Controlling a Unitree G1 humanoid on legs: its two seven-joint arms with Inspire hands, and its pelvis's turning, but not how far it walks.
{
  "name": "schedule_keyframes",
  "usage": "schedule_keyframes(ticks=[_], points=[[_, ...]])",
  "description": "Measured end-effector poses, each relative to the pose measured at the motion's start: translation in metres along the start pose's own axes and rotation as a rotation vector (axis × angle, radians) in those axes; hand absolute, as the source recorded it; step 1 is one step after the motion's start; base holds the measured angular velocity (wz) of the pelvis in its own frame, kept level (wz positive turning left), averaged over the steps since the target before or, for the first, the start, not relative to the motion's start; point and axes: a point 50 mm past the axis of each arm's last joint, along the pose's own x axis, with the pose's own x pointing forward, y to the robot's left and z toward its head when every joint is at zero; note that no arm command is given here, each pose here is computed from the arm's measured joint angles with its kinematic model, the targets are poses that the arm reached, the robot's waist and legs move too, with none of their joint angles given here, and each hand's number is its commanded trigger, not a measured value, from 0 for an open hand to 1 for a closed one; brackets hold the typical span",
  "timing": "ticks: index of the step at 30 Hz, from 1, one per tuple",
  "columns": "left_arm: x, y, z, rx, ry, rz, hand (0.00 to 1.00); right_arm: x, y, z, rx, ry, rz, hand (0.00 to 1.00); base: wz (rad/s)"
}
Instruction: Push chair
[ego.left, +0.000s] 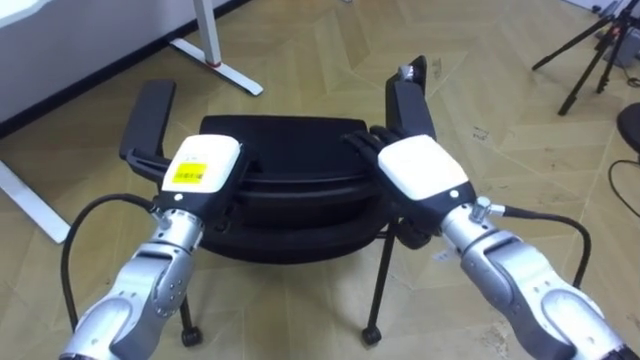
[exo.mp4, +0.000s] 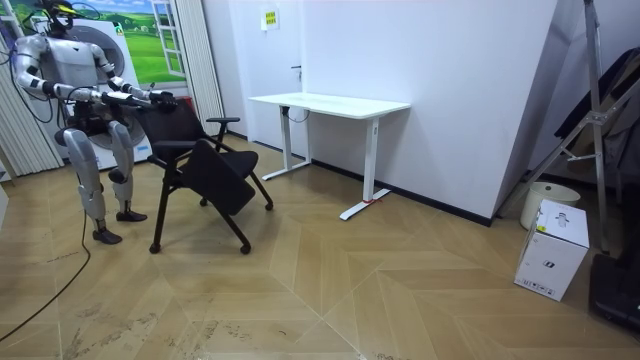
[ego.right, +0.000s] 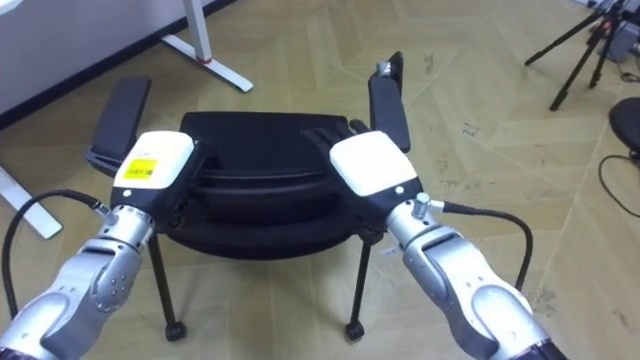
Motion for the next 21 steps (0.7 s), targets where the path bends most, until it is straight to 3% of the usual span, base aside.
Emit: schedule_keyframes(ticks=[21], points=[[-0.0015, -0.0029, -0.0008, -0.012, 0.012, -0.01, 1.0, 0.0064, 0.0092, 0.0033, 0.044, 0.017, 0.005, 0.0, 0.0]])
